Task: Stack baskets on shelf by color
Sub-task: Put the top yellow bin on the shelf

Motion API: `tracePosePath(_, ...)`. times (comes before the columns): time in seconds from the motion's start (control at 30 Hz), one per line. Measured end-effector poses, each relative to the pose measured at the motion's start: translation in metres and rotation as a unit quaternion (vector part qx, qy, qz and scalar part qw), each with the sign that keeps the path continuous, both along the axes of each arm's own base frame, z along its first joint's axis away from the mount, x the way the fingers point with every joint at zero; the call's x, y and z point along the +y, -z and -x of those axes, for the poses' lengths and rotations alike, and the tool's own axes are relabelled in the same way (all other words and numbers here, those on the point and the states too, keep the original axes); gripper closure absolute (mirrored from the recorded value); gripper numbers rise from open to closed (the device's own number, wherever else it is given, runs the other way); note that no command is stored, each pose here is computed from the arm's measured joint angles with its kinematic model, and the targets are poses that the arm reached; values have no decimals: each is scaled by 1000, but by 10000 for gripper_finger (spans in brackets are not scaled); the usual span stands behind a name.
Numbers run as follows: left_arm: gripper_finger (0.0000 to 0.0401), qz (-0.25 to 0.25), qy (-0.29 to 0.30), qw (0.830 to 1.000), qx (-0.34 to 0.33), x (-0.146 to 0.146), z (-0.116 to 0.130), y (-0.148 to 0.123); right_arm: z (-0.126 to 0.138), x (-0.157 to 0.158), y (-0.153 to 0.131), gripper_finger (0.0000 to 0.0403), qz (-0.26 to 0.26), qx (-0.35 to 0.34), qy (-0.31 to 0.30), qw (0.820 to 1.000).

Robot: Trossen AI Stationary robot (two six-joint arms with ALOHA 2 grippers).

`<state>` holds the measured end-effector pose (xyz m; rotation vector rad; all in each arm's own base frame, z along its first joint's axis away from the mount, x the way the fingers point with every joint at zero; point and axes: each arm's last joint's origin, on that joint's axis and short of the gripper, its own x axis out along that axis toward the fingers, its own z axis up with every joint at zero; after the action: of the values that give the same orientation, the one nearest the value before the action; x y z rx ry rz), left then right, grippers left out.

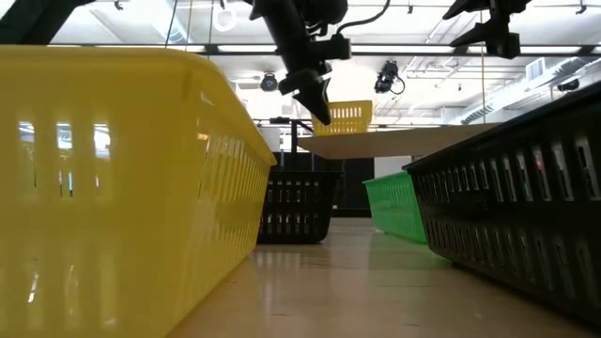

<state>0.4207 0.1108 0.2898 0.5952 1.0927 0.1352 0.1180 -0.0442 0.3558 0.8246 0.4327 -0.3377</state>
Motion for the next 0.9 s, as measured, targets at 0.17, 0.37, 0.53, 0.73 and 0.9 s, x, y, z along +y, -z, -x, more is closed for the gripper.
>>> tracePosePath(0.17,349,-17,29,999,28,3,3,1,0,0,0,186,7,2,2,1000)
tracePosePath(0.37,365,-18,30,999,30,5,3,1,0,0,0,186,7,2,2,1000)
tracePosePath(0.53,373,-20,28,999,31,5,3,1,0,0,0,186,7,2,2,1000)
tracePosePath(0.73,354,-56,6,998,43,7,4,1,0,0,0,186,7,2,2,1000)
tracePosePath(0.9,337,-60,7,997,40,4,4,-4,0,0,0,186,7,2,2,1000)
